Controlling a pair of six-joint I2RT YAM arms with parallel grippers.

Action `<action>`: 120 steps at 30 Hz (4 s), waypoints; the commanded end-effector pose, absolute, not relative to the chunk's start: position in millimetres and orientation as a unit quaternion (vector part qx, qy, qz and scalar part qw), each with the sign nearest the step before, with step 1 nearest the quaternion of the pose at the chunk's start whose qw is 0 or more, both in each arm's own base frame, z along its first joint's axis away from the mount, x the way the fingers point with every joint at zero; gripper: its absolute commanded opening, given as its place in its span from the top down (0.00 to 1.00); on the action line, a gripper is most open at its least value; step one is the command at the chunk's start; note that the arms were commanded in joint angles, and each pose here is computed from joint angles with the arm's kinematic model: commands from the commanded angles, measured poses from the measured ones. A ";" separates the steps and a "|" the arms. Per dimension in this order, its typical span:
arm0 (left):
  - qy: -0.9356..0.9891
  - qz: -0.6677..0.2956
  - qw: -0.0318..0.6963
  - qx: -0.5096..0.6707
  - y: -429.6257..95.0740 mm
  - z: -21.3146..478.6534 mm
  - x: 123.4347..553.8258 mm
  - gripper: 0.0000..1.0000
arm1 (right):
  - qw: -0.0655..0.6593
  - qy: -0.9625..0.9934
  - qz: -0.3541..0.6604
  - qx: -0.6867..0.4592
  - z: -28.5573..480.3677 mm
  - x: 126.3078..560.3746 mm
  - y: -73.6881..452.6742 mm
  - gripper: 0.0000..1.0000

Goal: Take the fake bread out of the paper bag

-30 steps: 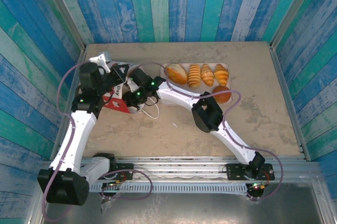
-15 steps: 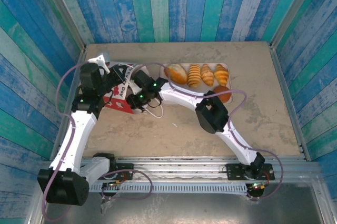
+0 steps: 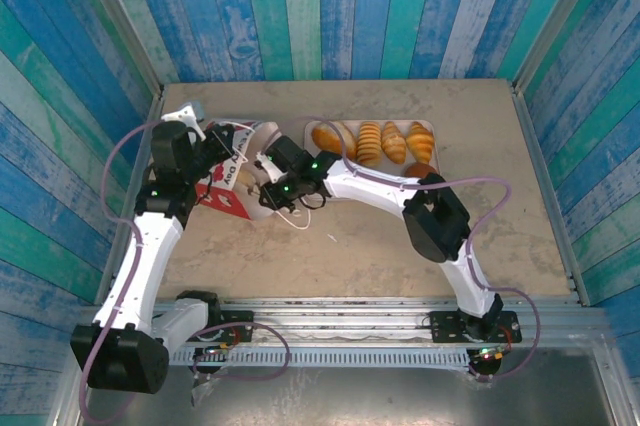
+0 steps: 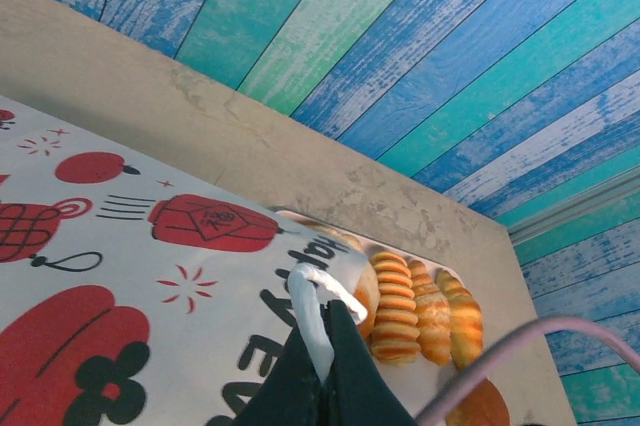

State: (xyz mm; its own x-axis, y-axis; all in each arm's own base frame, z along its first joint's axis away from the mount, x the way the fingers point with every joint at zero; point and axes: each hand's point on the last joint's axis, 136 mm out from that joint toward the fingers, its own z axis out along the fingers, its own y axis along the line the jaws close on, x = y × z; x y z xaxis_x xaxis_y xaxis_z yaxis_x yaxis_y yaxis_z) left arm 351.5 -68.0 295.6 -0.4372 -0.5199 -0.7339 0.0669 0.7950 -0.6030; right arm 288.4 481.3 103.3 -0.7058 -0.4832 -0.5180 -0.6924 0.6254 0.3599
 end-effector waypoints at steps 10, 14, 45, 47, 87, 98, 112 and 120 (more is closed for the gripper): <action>0.798 -0.268 0.523 -0.136 -63.1 300.5 347.7 1.00 | 0.309 0.855 0.144 -0.391 143.9 301.3 425.2 0.64; 0.798 -0.269 0.522 -0.133 -64.2 300.5 346.5 1.00 | 0.315 0.836 0.087 -0.442 131.6 295.3 410.5 0.62; 0.804 -0.305 0.500 -0.104 -81.4 293.1 347.1 1.00 | 0.252 0.781 0.121 -0.559 140.1 220.9 379.5 0.53; 0.802 -0.307 0.502 -0.104 -81.5 294.1 347.0 1.00 | 0.263 0.782 0.123 -0.552 148.2 222.3 377.8 0.53; 0.800 -0.318 0.500 -0.096 -85.8 295.7 345.9 1.00 | 0.175 0.830 0.154 -0.506 123.5 255.2 398.6 0.45; 0.799 -0.318 0.501 -0.096 -85.5 297.2 346.9 1.00 | 0.170 0.829 0.158 -0.509 122.7 253.6 399.4 0.47; 0.801 -0.325 0.494 -0.091 -89.3 294.4 347.7 1.00 | 0.189 0.829 0.149 -0.506 134.6 254.8 391.1 0.55; 0.797 -0.334 0.495 -0.095 -90.7 297.9 349.0 1.00 | 0.227 0.818 0.142 -0.509 159.8 250.6 373.3 0.57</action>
